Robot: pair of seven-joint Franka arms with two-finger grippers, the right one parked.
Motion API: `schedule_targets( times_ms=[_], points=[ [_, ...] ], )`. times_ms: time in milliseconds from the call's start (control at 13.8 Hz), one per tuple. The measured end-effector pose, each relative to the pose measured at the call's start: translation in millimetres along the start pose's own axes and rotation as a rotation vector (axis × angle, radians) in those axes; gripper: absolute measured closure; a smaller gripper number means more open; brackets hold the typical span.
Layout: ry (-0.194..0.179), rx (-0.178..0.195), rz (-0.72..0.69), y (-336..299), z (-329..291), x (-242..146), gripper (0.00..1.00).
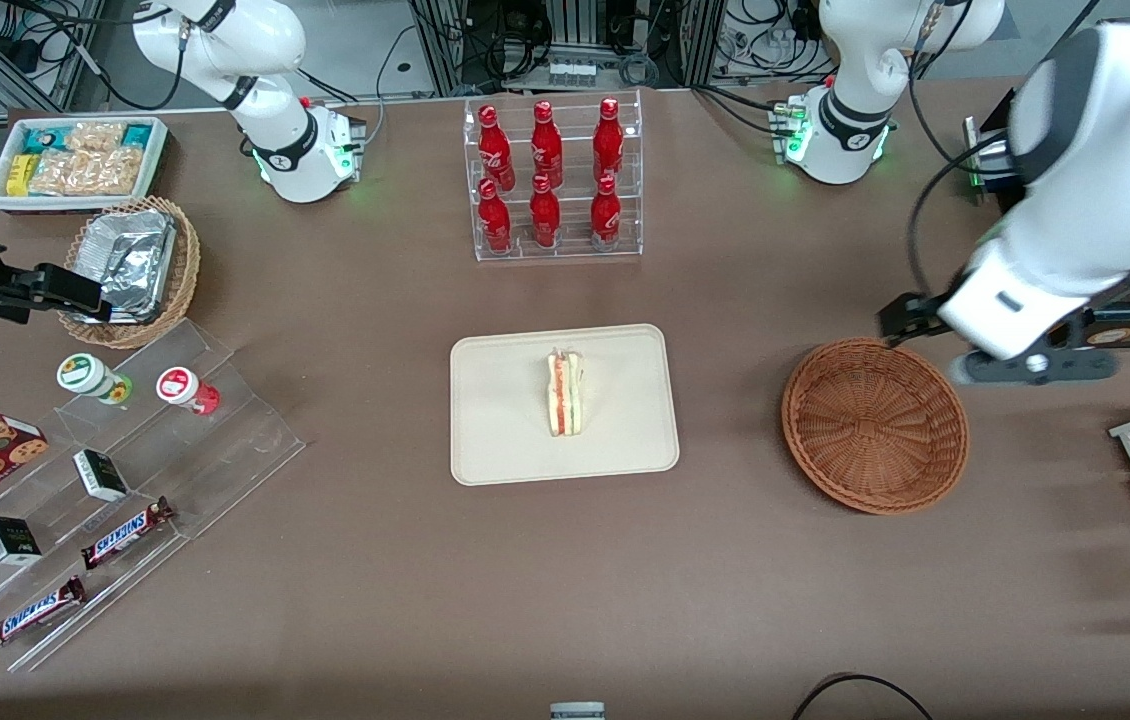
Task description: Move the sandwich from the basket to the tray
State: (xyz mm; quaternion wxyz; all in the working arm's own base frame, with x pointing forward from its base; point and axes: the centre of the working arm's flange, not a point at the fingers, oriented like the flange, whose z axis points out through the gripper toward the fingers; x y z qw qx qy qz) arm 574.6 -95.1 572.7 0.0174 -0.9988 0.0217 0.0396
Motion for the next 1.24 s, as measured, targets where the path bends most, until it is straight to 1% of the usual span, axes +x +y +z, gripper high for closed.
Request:
schedule_targets(
  times_ms=[145,291,436,655,873,1236],
  points=[
    [0.001,-0.003,0.035,-27,-7,-12,0.0],
    [0.01,-0.004,0.044,-32,-14,-22,0.0],
    [0.022,-0.005,0.042,-34,-20,-24,0.0],
    [0.031,-0.006,0.036,-37,-27,-24,0.0],
    [0.03,-0.006,0.03,-43,-29,-25,0.0],
    [0.04,-0.008,0.019,-51,-36,-30,0.0]
  ],
)
